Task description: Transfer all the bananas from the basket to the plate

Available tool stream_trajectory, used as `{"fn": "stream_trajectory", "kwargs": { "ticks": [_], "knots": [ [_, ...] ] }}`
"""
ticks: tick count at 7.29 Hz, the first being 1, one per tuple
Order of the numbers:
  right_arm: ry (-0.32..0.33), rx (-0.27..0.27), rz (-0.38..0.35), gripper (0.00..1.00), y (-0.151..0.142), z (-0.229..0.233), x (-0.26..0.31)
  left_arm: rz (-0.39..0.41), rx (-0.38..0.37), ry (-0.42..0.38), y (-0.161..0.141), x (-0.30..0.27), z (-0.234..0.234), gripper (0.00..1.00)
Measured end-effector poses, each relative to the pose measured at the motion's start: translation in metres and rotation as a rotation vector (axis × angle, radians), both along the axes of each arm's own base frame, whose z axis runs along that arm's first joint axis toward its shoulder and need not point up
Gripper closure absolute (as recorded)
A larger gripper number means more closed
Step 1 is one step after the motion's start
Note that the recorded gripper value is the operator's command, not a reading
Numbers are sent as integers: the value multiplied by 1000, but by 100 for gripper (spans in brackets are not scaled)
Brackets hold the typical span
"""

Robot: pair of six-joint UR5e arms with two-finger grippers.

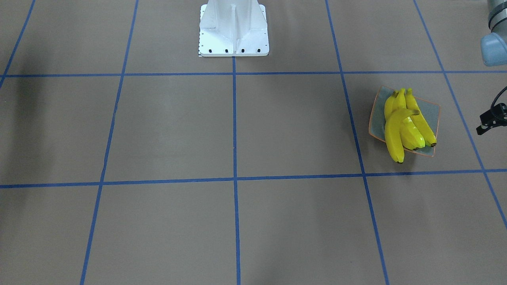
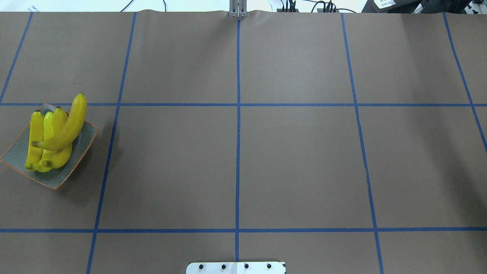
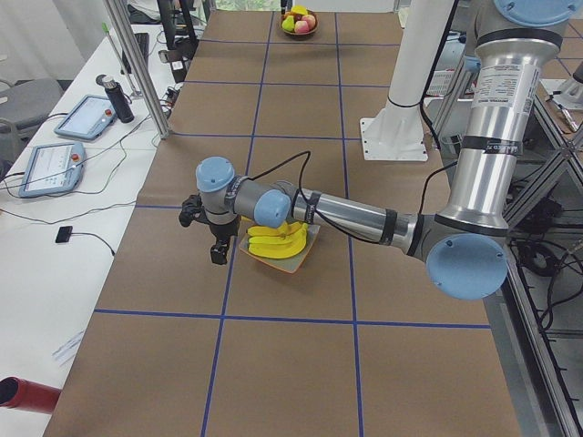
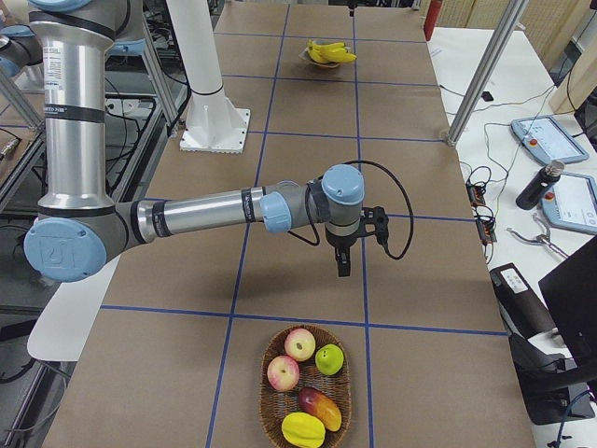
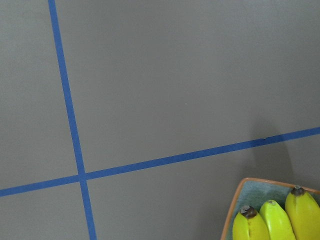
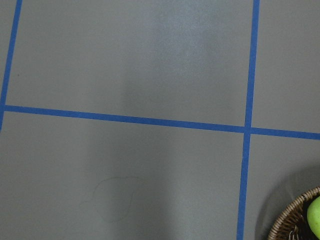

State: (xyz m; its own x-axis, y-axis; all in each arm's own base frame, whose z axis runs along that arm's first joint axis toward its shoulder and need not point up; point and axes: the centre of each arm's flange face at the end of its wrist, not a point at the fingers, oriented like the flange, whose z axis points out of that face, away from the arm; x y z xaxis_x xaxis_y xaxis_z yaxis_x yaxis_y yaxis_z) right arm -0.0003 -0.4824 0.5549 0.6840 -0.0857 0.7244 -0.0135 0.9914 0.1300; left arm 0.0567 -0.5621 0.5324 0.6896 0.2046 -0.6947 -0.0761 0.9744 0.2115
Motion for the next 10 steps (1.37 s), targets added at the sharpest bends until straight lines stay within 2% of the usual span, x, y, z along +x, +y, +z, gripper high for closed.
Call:
{"fn": "stream_trajectory", "kwargs": {
  "ticks": [6,10],
  "knots": [
    [49,-3,12,0,0,9,4,-5,1,-1,3,-2,-3,0],
    [54,-21,15,0,7,18,6,-22,-41,-10,11,-14,19,0]
  ]
}}
